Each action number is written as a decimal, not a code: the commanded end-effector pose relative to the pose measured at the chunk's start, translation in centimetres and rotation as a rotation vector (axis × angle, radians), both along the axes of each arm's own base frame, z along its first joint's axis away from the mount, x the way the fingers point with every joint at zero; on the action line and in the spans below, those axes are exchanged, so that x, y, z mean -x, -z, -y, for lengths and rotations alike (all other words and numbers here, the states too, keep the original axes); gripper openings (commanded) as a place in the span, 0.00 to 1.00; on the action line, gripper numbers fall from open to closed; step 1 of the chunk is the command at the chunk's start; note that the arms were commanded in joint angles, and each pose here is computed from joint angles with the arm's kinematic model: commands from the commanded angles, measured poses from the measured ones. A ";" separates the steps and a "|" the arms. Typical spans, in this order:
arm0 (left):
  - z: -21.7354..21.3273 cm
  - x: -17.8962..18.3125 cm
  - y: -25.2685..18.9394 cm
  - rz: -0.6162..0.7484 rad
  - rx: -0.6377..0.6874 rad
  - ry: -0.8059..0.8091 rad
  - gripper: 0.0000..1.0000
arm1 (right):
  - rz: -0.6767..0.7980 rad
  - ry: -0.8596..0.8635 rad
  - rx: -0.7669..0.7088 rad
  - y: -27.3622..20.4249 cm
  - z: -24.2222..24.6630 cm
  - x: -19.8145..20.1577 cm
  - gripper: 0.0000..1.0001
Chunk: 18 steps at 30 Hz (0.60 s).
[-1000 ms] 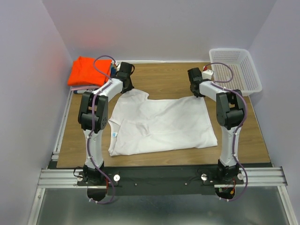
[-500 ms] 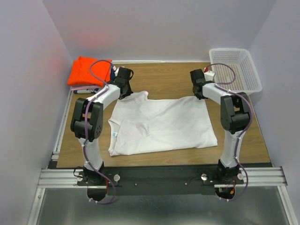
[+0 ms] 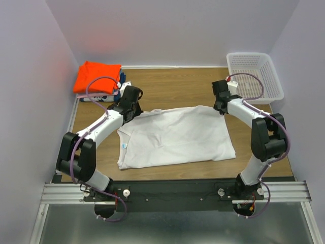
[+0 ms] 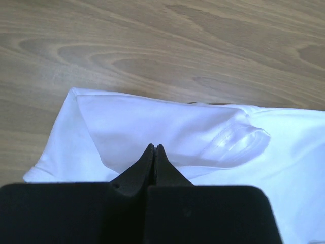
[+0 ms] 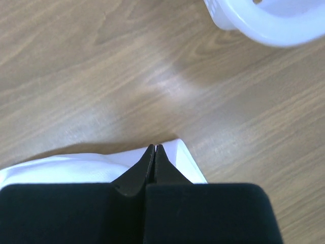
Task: Fold and stack the t-shirts
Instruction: Fold the tshirt
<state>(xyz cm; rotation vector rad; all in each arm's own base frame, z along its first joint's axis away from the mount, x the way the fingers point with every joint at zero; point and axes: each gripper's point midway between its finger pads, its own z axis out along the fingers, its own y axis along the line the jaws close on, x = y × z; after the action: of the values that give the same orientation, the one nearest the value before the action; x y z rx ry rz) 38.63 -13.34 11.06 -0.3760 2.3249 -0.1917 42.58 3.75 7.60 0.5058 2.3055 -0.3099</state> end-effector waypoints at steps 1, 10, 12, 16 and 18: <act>-0.5 2.1 -1.2 0.042 0.020 -0.056 0.00 | 0.019 -0.026 -0.022 -1.0 -0.3 1.4 0.01; -1.3 8.0 -2.3 0.062 0.090 -0.099 0.00 | 0.052 -0.043 -0.037 -2.6 0.2 3.9 0.01; -1.3 9.2 -1.4 0.050 0.094 -0.092 0.00 | 0.049 -0.048 -0.036 -2.6 0.2 4.2 0.01; -1.5 10.8 -1.0 0.051 0.121 -0.097 0.00 | 0.055 -0.058 -0.041 -2.9 0.3 4.9 0.01; -1.4 11.3 -1.2 0.055 0.134 -0.089 0.00 | 0.065 -0.060 -0.044 -3.3 0.3 5.2 0.01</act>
<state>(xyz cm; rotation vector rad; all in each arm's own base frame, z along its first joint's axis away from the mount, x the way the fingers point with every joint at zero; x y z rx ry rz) 28.16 -12.38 12.18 -0.4814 2.2598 -0.3046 38.07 3.17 10.36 0.4863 2.2686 -0.2342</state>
